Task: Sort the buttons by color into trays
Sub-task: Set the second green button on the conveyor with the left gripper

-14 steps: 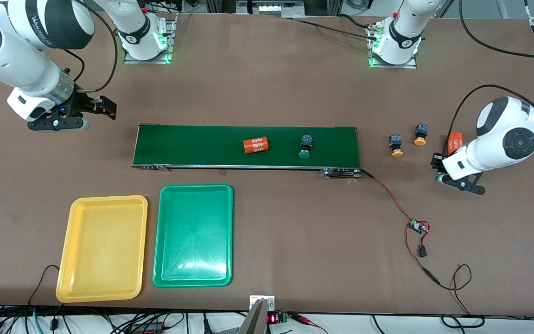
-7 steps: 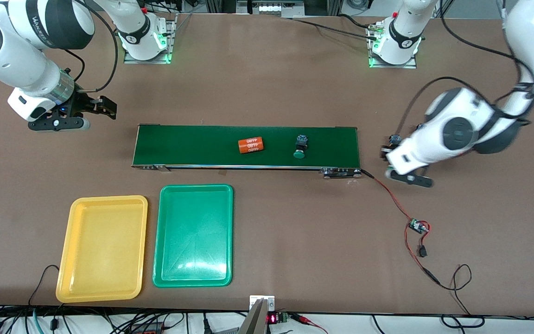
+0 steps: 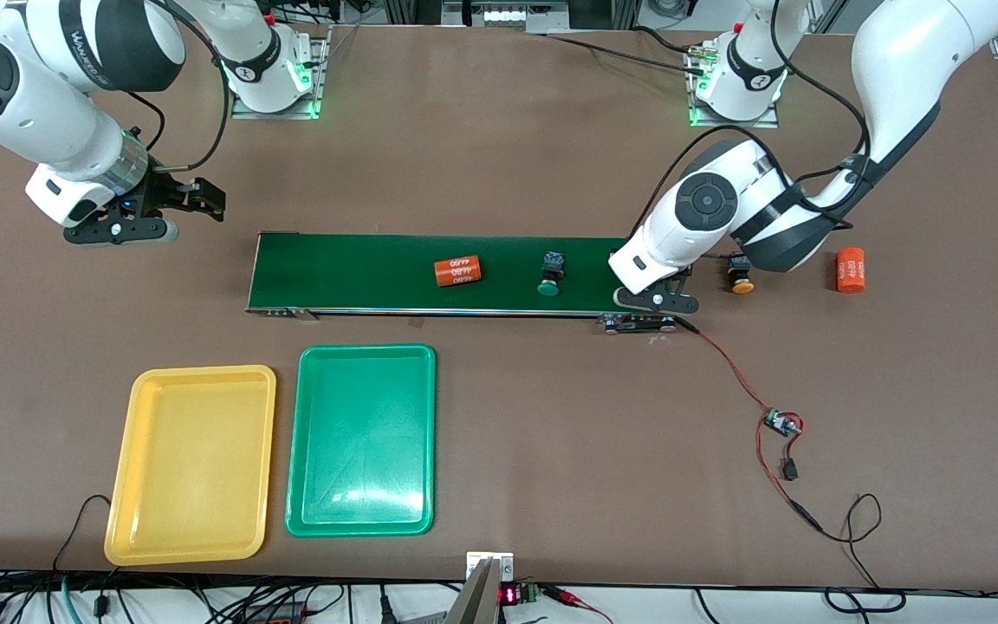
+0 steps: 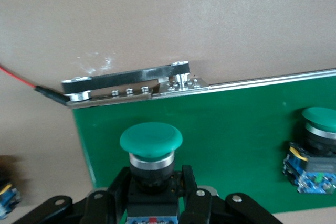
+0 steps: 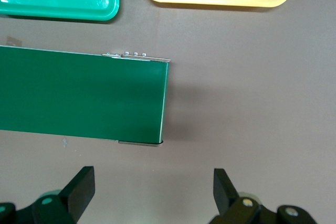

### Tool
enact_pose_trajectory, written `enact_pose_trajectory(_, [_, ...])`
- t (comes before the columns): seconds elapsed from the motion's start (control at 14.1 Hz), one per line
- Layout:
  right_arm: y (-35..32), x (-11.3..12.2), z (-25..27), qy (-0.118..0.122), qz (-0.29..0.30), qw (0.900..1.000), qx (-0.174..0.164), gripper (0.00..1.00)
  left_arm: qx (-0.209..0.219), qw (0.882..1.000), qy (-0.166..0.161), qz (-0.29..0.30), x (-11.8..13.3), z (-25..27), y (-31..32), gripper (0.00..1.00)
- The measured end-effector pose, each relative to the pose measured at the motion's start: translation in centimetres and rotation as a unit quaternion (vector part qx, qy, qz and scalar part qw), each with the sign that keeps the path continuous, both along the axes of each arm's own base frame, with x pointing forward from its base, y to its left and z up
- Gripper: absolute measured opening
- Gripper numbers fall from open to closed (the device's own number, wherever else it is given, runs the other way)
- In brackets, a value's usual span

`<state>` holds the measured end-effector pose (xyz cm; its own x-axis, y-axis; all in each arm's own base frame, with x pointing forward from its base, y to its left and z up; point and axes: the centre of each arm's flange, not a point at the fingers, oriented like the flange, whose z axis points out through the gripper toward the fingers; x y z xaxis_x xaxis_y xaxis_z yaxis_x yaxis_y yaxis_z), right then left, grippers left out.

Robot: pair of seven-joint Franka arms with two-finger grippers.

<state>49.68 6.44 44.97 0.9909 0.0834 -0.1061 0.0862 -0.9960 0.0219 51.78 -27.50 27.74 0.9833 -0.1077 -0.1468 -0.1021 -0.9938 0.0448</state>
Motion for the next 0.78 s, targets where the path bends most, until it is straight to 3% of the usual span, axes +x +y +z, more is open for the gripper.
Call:
enact_pose_trajectory(0.21, [0.1, 0.0, 0.0, 0.000, 0.001, 1.000, 0.000, 1.00, 0.001, 1.000, 0.013, 0.007, -1.0, -2.7, -0.4, 0.44])
enact_pose_trajectory(0.28, [0.1, 0.0, 0.0, 0.000, 0.001, 1.000, 0.000, 1.00, 0.002, 1.000, 0.015, 0.010, -1.2, -3.0, -0.5, 0.48])
enact_pose_trajectory(0.64, [0.3, -0.1, -0.1, 0.002, 0.003, 1.000, 0.000, 1.00, 0.004, 0.999, 0.001, 0.033, 0.6, -1.5, 0.8, 0.96])
enact_pose_trajectory(0.78, [0.3, -0.1, -0.1, 0.003, 0.003, 1.000, 0.000, 1.00, 0.021, 0.999, -0.001, 0.046, 2.1, 1.0, 2.3, 1.00])
